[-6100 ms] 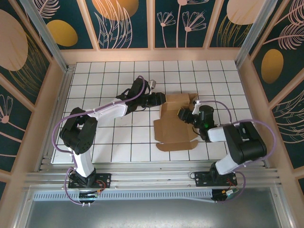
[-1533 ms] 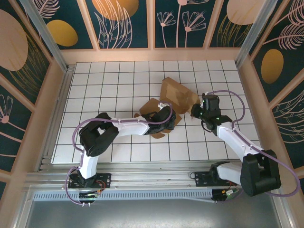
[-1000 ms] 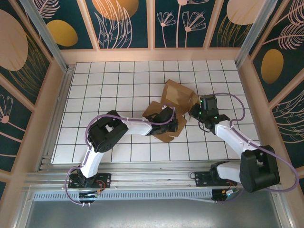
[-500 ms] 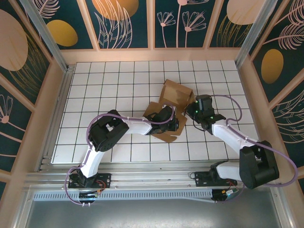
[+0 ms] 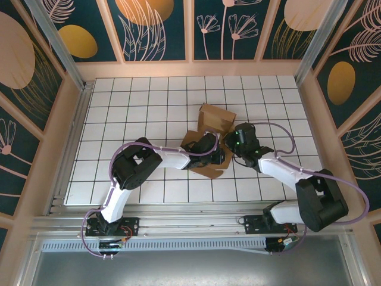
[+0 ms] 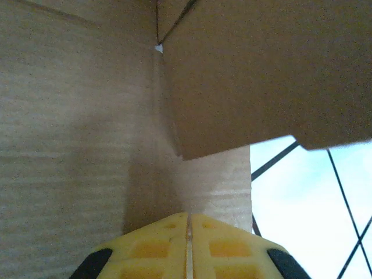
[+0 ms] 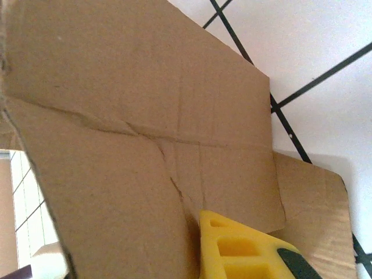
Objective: Fold the paper box
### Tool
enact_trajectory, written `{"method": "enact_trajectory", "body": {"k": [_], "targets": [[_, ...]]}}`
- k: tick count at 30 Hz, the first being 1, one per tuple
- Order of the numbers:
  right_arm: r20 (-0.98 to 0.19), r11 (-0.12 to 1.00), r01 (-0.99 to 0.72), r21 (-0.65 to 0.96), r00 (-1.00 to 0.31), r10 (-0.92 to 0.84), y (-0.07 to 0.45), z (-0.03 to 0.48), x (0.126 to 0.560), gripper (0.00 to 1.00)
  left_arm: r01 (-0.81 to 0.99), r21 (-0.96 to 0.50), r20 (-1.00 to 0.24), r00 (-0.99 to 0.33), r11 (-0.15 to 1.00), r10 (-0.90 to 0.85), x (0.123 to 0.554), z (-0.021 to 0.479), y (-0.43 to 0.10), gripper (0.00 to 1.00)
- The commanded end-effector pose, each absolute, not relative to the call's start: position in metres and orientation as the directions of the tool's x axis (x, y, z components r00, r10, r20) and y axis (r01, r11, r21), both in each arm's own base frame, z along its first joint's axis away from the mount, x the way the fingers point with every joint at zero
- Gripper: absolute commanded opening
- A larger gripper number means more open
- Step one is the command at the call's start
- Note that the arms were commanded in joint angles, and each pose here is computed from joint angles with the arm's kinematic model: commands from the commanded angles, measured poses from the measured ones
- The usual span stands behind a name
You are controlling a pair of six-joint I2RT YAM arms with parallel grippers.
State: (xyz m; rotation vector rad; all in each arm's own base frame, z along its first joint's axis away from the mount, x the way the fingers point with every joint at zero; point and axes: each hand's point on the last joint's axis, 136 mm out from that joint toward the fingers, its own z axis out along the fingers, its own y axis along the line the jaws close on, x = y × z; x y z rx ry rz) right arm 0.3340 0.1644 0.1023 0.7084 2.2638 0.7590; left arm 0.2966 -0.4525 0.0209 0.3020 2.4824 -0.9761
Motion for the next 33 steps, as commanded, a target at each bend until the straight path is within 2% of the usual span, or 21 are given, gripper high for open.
{"method": "enact_trajectory", "body": {"k": [1, 7, 12, 18, 22, 24, 28, 31, 33], "targets": [[-0.379, 0.719, 0.350, 0.600, -0.668, 0.641, 0.156, 0.070, 0.322, 0.13, 0.350, -0.599, -0.463, -0.885, 0.720, 0.046, 0.282, 0.005, -0.437, 0.16], [-0.403, 0.741, 0.348, 0.574, -0.668, 0.626, 0.151, 0.060, 0.321, 0.13, 0.379, -0.606, -0.564, -0.825, 0.699, -0.042, 0.284, 0.051, -0.413, 0.36], [-0.402, 0.750, 0.349, 0.562, -0.678, 0.616, 0.152, 0.054, 0.320, 0.13, 0.351, -0.613, -0.631, -0.756, 0.707, -0.172, 0.295, 0.109, -0.388, 0.46], [-0.417, 0.766, 0.330, 0.551, -0.687, 0.595, 0.155, 0.054, 0.320, 0.13, 0.157, -0.652, -0.611, -0.689, 0.742, -0.391, 0.361, 0.192, -0.322, 0.56], [-0.439, 0.784, 0.305, 0.541, -0.693, 0.573, 0.158, 0.058, 0.323, 0.13, 0.173, -0.696, -0.573, -0.719, 0.697, -0.394, 0.411, 0.225, -0.307, 0.63], [-0.448, 0.797, 0.295, 0.528, -0.700, 0.556, 0.160, 0.058, 0.324, 0.13, 0.214, -0.689, -0.565, -0.757, 0.692, -0.329, 0.432, 0.223, -0.314, 0.67], [-0.457, 0.811, 0.274, 0.517, -0.712, 0.532, 0.165, 0.061, 0.327, 0.14, 0.256, -0.656, -0.517, -0.838, 0.709, -0.175, 0.459, 0.205, -0.338, 0.67], [-0.465, 0.816, 0.260, 0.516, -0.715, 0.522, 0.168, 0.064, 0.329, 0.14, 0.281, -0.678, -0.486, -0.865, 0.679, -0.127, 0.467, 0.194, -0.355, 0.68], [-0.470, 0.819, 0.253, 0.514, -0.716, 0.517, 0.170, 0.066, 0.331, 0.14, 0.263, -0.661, -0.473, -0.873, 0.702, -0.118, 0.472, 0.182, -0.355, 0.68]]}}
